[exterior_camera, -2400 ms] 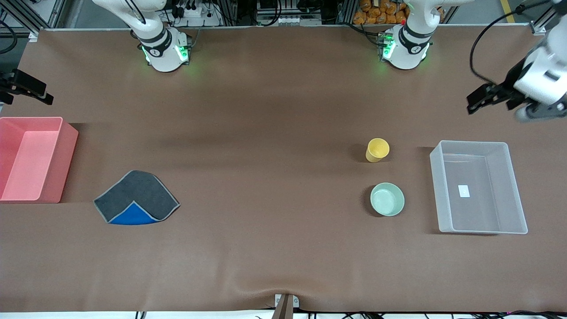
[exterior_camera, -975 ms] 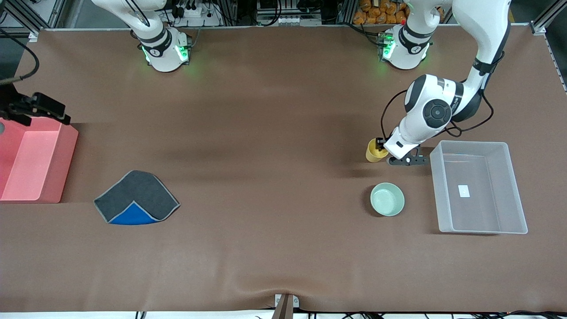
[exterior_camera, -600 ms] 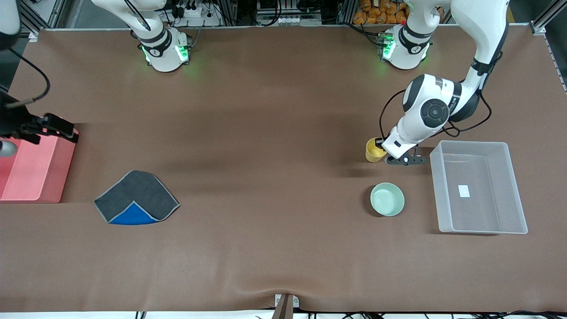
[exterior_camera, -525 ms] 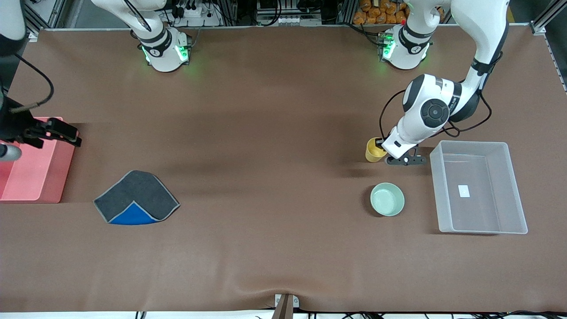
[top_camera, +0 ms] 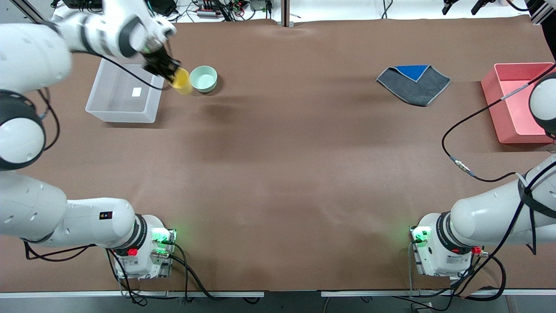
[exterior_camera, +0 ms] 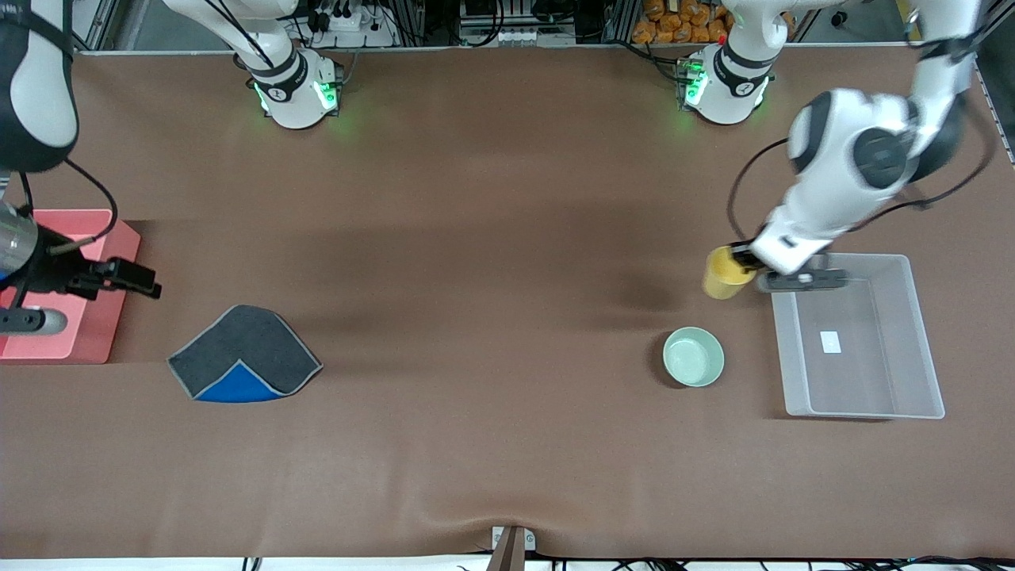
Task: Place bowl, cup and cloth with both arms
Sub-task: 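Carry the cup into the clear bin while the right gripper lowers to the cloth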
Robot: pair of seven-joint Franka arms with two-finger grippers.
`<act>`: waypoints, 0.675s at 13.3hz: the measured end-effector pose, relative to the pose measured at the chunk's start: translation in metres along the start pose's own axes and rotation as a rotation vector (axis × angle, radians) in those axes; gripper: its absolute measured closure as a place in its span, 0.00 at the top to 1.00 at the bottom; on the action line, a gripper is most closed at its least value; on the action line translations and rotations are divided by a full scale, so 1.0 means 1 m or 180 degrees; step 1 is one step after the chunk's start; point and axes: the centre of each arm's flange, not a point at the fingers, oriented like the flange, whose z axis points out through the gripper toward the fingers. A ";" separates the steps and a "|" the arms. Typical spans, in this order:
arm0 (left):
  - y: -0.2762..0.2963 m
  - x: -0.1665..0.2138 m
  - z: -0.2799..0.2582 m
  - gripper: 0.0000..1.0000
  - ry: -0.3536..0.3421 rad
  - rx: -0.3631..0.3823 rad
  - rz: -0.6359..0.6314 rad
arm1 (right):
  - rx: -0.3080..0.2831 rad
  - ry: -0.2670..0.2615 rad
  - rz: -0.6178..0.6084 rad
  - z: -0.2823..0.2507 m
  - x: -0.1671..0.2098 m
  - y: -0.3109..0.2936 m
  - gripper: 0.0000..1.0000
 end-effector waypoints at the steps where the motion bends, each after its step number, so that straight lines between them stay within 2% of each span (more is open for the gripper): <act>1: -0.034 0.007 -0.013 0.03 0.0044 0.0006 0.0099 | -0.0016 0.0012 0.0016 0.012 0.007 0.004 1.00; 2: -0.071 0.012 -0.016 0.03 0.0062 0.0005 0.0191 | -0.0061 0.0012 0.0025 0.025 0.014 0.009 1.00; 5: -0.155 0.023 0.007 0.03 -0.0028 -0.0068 0.0367 | -0.0155 0.0153 0.0015 0.062 0.037 0.028 1.00; 7: -0.189 0.030 0.037 0.03 -0.0143 -0.0173 0.0463 | -0.0176 0.0187 -0.0205 0.089 0.049 0.040 1.00; 9: -0.213 0.032 0.075 0.03 -0.0303 -0.0269 0.0544 | -0.0177 0.0142 -0.0360 0.112 0.055 0.045 1.00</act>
